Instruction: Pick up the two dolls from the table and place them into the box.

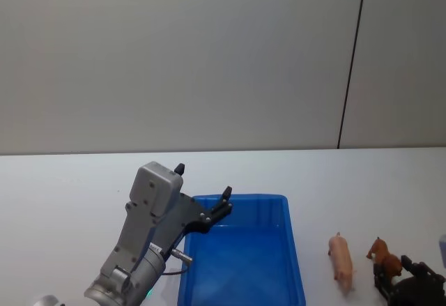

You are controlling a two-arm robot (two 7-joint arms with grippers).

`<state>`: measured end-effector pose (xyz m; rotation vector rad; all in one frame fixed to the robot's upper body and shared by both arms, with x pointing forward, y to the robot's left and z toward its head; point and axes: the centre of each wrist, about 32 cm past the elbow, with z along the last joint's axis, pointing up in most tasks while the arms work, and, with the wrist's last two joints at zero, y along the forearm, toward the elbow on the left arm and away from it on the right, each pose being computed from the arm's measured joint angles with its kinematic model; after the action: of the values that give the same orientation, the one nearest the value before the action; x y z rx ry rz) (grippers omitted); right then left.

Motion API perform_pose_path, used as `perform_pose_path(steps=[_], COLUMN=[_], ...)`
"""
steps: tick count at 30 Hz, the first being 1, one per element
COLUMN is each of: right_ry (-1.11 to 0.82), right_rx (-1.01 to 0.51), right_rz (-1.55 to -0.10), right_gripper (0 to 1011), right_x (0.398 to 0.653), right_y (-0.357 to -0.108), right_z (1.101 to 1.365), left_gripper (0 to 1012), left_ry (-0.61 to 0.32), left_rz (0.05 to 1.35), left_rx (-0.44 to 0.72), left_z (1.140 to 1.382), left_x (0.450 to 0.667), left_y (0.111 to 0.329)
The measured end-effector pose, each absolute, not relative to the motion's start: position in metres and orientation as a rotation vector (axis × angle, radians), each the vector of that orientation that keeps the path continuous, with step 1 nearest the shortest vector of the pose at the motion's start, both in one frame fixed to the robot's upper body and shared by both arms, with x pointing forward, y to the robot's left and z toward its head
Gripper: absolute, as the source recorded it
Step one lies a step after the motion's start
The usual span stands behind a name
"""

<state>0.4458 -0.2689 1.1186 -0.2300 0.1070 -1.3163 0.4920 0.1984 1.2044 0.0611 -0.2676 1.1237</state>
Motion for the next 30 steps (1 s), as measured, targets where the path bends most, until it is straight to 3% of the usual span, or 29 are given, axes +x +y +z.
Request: perform_pose_path(steps=[4,8,30], right_ry=[0.105,0.095,-0.06], right_rx=[-0.231,-0.228,-0.073], right_rz=[-1.317,-1.317,-1.225], right_gripper=[481,427,427], right_x=[0.447,0.447,0.444], right_y=[-0.269,-0.268,-0.253], right_z=[1.116,1.115,1.146], left_gripper=[1001,1001,1001], left_ry=[-0.267,-0.268,-0.268], left_rz=[1.124,1.124,1.124], left_rx=[0.061,0.061,0.061], left_z=[1.204,1.204,1.204], left_x=[0.492,0.492,0.492], left_y=[0.198,0.198,0.198])
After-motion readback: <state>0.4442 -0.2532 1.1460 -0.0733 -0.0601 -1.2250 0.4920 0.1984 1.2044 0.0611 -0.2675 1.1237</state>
